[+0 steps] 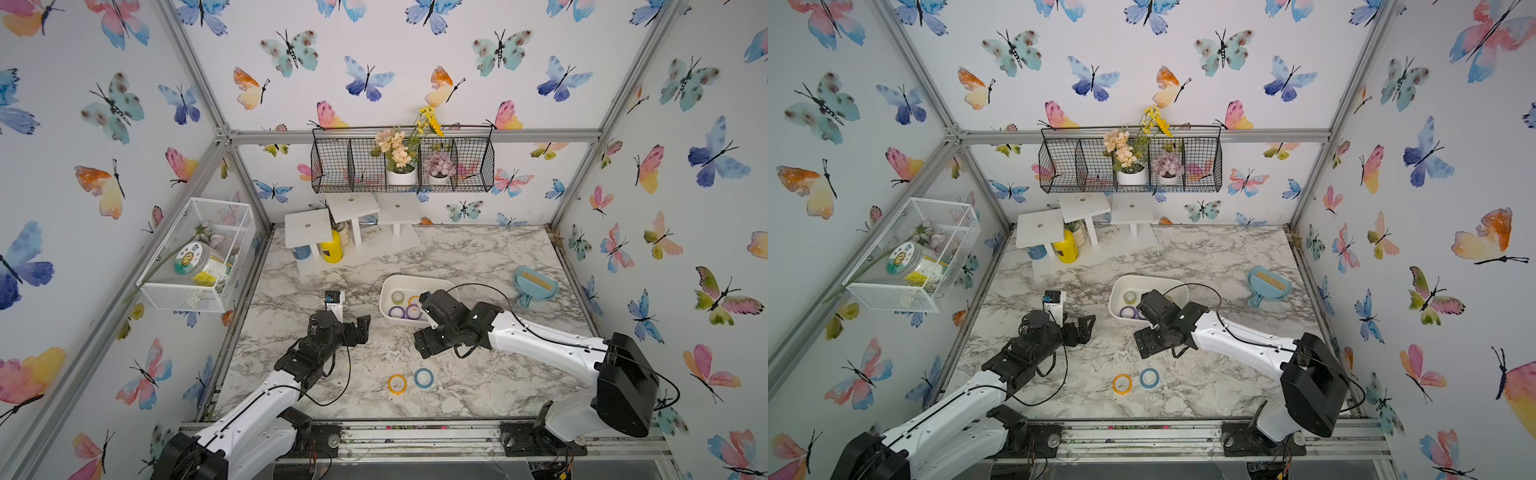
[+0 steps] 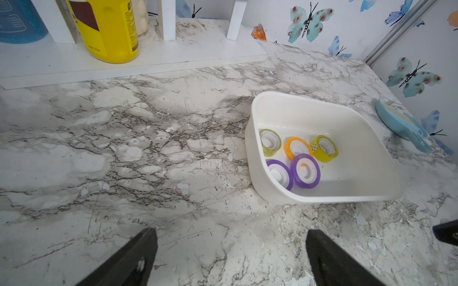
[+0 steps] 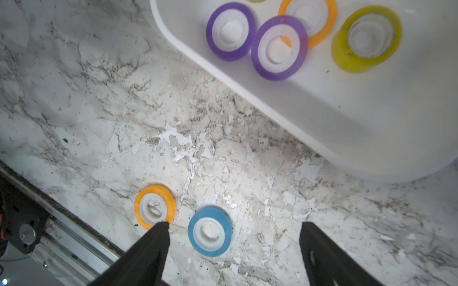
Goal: Put the transparent tape into the storage box
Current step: Pick up the tape at the center of the board.
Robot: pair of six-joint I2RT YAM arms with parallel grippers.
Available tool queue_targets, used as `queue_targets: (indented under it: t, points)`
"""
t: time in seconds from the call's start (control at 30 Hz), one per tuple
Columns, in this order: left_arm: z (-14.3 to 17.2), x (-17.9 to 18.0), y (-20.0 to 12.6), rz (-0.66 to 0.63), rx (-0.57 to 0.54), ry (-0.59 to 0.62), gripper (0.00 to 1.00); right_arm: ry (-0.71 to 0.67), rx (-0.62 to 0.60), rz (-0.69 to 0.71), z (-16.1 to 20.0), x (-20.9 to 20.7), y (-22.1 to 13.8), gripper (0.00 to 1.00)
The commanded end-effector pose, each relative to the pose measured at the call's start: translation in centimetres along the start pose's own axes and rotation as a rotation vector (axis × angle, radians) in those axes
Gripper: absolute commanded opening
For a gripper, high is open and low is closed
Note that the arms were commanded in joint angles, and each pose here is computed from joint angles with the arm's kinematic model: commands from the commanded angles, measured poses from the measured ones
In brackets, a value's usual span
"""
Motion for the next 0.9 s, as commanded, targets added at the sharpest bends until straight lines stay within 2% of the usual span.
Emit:
queue_targets:
  t: [0.0, 0.17, 0.43, 0.87]
  points:
    - [0.1, 0.1, 0.2, -0.001, 0.000, 0.010, 0.99, 0.032, 0.016, -0.021, 1.6, 1.1, 0.2, 0.89]
    - [0.2, 0.1, 0.3, -0.004, 0.002, 0.009, 0.99, -0.002, 0.093, 0.015, 4.2, 2.8, 2.0, 0.89]
    - [0.3, 0.2, 0.4, -0.011, 0.006, 0.009, 0.99, -0.026, 0.191, 0.092, 6.2, 3.6, 4.2, 0.89]
    - [0.3, 0.2, 0.5, -0.014, 0.013, 0.010, 0.99, -0.033, 0.197, 0.158, 6.1, 3.3, 5.4, 0.84]
Point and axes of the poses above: each gripper's point midway between its finger pads, its own y axis out along the fingers, its own x axis along the line the jaws close on, z = x × y, the point moved 8 cm from there along -y, back along the fingers, and after that the axes turned 2 degrees about y, right-handed, at the moved point
